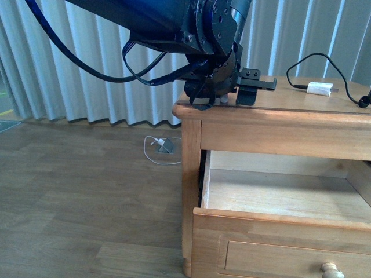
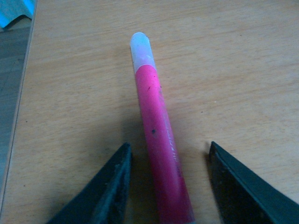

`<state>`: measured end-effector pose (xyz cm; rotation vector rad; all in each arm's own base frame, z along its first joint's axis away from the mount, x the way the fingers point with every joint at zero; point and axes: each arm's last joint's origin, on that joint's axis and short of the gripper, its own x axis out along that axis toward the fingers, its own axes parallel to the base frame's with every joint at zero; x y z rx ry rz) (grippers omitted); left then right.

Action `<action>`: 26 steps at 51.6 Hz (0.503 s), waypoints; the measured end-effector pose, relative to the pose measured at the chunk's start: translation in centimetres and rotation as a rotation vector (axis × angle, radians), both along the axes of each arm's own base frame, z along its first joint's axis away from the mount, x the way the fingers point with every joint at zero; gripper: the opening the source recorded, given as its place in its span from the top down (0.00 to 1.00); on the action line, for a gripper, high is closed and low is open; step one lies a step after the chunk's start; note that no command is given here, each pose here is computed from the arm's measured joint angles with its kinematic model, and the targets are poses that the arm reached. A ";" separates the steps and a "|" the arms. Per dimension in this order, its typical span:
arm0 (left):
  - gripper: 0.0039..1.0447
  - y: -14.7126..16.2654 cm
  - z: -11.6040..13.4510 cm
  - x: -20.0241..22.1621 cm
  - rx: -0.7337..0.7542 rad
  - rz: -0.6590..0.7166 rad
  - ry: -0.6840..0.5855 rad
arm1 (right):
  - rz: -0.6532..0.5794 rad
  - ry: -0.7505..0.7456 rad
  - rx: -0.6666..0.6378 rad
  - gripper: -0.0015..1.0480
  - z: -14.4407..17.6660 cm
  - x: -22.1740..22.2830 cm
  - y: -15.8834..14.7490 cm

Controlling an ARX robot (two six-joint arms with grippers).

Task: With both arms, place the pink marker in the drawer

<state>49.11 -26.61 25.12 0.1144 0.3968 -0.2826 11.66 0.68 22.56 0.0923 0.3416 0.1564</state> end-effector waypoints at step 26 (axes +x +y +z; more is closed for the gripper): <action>0.86 2.9 -0.4 -2.9 -0.076 -0.258 -0.102 | 0.000 0.000 0.000 0.08 0.0 0.0 0.0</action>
